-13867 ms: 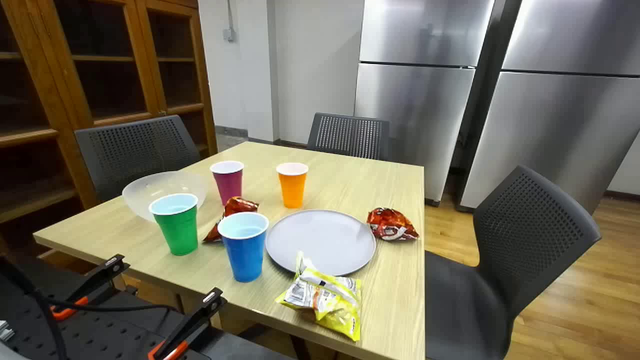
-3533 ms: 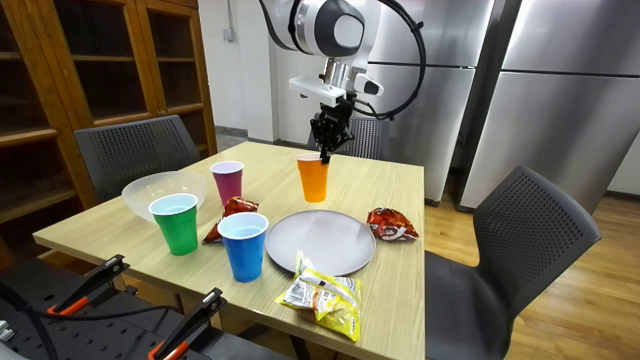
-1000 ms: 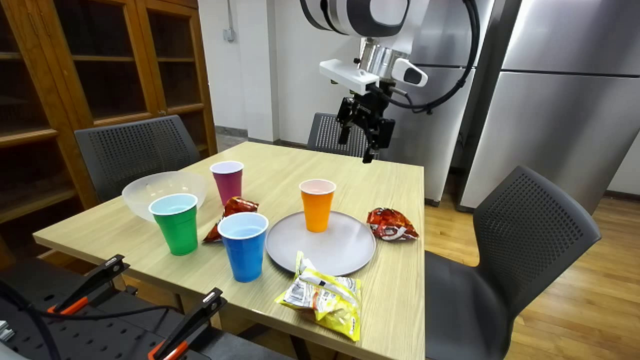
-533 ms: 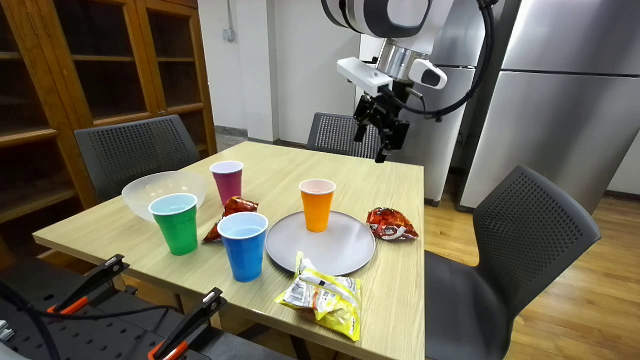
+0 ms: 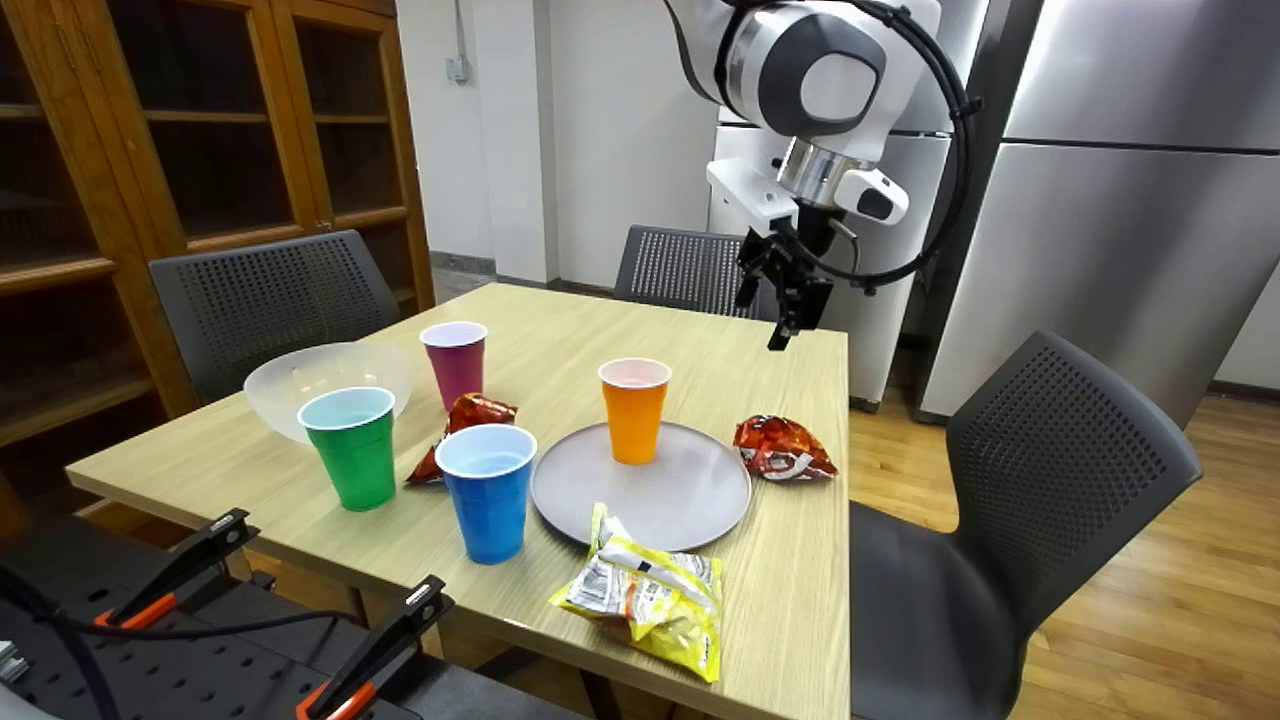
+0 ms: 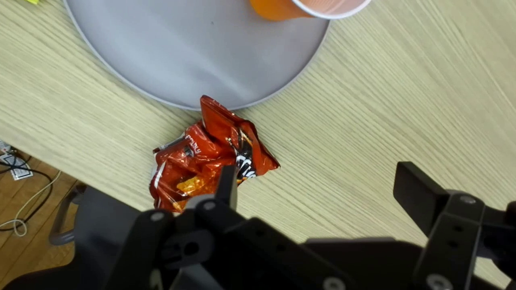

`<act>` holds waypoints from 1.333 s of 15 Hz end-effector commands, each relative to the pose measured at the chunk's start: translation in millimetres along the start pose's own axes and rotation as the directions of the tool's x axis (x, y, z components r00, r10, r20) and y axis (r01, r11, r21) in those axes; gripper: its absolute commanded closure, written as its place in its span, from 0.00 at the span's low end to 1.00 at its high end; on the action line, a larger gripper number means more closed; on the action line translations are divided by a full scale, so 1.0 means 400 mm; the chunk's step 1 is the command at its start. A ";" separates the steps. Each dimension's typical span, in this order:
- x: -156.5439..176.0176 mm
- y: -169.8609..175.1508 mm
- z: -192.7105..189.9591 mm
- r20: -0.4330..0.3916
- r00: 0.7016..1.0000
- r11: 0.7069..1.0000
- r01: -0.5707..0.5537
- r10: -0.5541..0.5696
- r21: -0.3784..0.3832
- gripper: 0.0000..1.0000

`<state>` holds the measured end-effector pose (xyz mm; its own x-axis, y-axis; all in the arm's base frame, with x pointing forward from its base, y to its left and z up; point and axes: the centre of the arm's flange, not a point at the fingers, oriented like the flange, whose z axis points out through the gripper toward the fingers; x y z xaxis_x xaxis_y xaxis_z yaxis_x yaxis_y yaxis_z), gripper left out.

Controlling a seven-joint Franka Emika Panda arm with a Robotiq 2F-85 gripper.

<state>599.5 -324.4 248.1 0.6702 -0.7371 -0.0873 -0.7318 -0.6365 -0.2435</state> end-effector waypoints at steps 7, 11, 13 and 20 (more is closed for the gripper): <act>0.182 -0.019 0.135 0.010 0.992 0.992 -0.127 0.127 0.000 0.00; 0.212 0.001 0.180 0.024 0.986 0.986 -0.167 0.167 -0.012 0.00; 0.220 0.018 0.192 0.035 0.982 0.982 -0.187 0.188 -0.017 0.00; 0.230 0.078 0.214 0.074 0.970 0.972 -0.231 0.233 -0.039 0.00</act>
<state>637.8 -380.8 154.1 0.5165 -0.8387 -0.1726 -0.8529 -0.4862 -0.1902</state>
